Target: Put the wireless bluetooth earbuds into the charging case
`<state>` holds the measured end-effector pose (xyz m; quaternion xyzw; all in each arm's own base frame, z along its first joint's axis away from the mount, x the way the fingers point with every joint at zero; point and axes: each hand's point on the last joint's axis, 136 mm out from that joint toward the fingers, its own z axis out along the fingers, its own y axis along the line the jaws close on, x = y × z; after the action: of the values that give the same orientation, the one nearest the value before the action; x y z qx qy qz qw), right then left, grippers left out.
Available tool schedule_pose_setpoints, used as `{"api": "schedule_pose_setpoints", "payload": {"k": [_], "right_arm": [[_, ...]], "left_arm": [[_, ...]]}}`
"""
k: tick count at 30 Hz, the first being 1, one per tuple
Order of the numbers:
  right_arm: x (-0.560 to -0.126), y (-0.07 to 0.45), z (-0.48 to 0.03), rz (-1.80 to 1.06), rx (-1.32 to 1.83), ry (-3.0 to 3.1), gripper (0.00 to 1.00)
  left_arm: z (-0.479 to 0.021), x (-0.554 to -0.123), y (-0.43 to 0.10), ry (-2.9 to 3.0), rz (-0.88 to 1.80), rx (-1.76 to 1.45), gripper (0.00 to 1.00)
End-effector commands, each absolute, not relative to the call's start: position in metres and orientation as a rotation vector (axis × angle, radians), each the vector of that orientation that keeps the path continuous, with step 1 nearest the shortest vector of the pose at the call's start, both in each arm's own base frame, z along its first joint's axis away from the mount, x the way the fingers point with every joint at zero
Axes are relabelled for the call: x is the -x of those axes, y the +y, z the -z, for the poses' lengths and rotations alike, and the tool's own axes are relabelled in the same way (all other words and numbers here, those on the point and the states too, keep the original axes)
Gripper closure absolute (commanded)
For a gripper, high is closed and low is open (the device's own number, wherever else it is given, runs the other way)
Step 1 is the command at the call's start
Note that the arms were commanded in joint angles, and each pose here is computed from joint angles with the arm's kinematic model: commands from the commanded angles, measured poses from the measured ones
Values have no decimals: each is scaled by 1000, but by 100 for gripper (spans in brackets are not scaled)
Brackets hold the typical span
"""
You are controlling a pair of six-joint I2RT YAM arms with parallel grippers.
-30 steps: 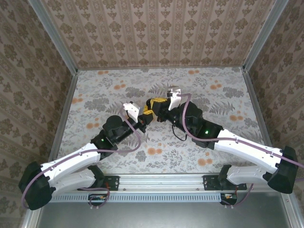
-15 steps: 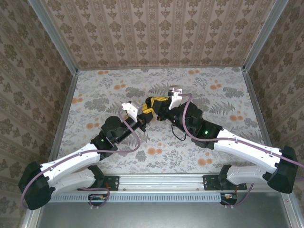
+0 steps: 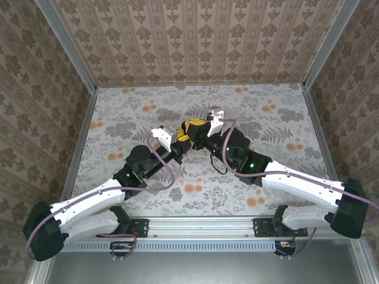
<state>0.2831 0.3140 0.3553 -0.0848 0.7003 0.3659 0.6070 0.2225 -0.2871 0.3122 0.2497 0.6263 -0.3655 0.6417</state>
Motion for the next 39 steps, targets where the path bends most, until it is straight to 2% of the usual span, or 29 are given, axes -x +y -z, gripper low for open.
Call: {"api": "schedule_pose_setpoints", "payload": {"k": [1,26,39], "right_arm": [[-282,320,-360,-850,232,1571,88],[-273,306,-348,-847,223,1570,89],[-265,306,-345,-976,160,1585,89]], "left_arm": [[-325,-218,-284,1384,869,-532,100],[-334,-222,-277,1365,845,-490,100],[-332,-226,-280,1368,840,-486,100]]}}
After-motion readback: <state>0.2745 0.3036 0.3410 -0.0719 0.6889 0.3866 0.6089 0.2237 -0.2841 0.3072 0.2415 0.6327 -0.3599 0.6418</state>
